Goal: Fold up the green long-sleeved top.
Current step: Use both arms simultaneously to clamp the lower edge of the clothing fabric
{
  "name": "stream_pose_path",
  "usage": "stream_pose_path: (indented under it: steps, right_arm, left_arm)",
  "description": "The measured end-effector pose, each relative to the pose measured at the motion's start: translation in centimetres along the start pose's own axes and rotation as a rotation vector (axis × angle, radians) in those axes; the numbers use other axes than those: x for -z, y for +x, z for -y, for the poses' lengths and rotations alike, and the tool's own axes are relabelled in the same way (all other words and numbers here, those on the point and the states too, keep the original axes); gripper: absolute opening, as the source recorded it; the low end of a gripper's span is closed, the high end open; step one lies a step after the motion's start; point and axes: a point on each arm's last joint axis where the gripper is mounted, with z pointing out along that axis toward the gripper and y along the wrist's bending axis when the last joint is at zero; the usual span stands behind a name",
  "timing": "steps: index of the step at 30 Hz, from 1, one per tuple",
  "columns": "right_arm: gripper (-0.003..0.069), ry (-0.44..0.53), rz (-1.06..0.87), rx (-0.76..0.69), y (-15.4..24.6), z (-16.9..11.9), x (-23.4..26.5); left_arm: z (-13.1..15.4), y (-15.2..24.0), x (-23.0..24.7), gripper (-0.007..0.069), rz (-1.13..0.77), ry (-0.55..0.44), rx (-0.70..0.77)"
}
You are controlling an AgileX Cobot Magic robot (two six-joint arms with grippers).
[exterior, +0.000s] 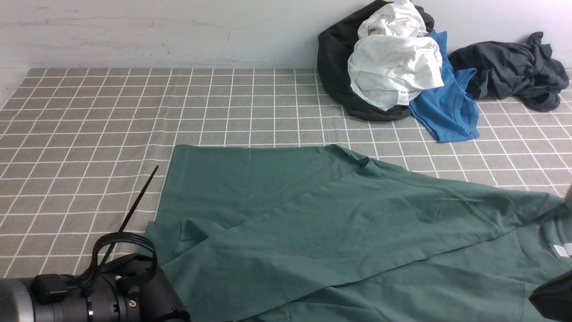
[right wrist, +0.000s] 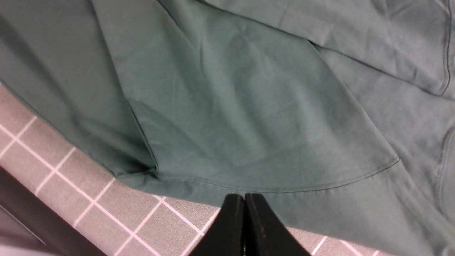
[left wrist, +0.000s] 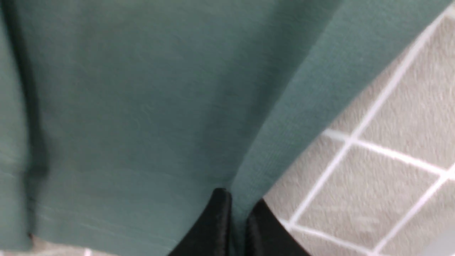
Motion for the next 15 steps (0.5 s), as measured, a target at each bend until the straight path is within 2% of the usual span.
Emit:
stream_pose_path:
  steps: [2,3,4,8,10,11,12,15]
  right_arm:
    - [0.0099,-0.037,-0.001,0.099,0.1,-0.5,-0.3]
    - [0.0099,-0.039,-0.003,0.107,0.1,-0.6,-0.4]
    - [0.0140,-0.051,-0.013,0.147,0.3,-0.7,-0.7]
    - [0.0365,-0.086,-0.096,0.353,2.5,-1.2,-3.8]
    - [0.0443,-0.065,-0.112,0.419,3.7,-1.2,-5.5]
    - [0.0450,-0.057,-0.105,0.428,3.6,-1.1,-5.6]
    - [0.0499,-0.022,-0.119,0.488,4.6,-0.9,-6.9]
    - [0.0540,0.077,-0.149,0.628,6.4,-0.2,-9.3]
  left_arm:
    - [0.1,0.2,0.0,0.0002,-0.016,0.007,0.002]
    - [0.1,0.2,0.0,0.0002,-0.016,0.007,0.002]
    - [0.1,0.1,0.0,0.0002,-0.016,0.006,0.002]
    - [0.1,0.1,0.0,0.0002,-0.018,0.007,0.004]
    - [0.1,0.1,0.0,0.0002,-0.018,0.007,0.013]
    - [0.1,0.1,0.0,0.0002,-0.018,0.007,0.013]
    - [0.1,0.1,0.0,0.0002,-0.018,0.007,0.017]
    - [0.0,0.1,0.0,0.0002,-0.017,0.006,0.019]
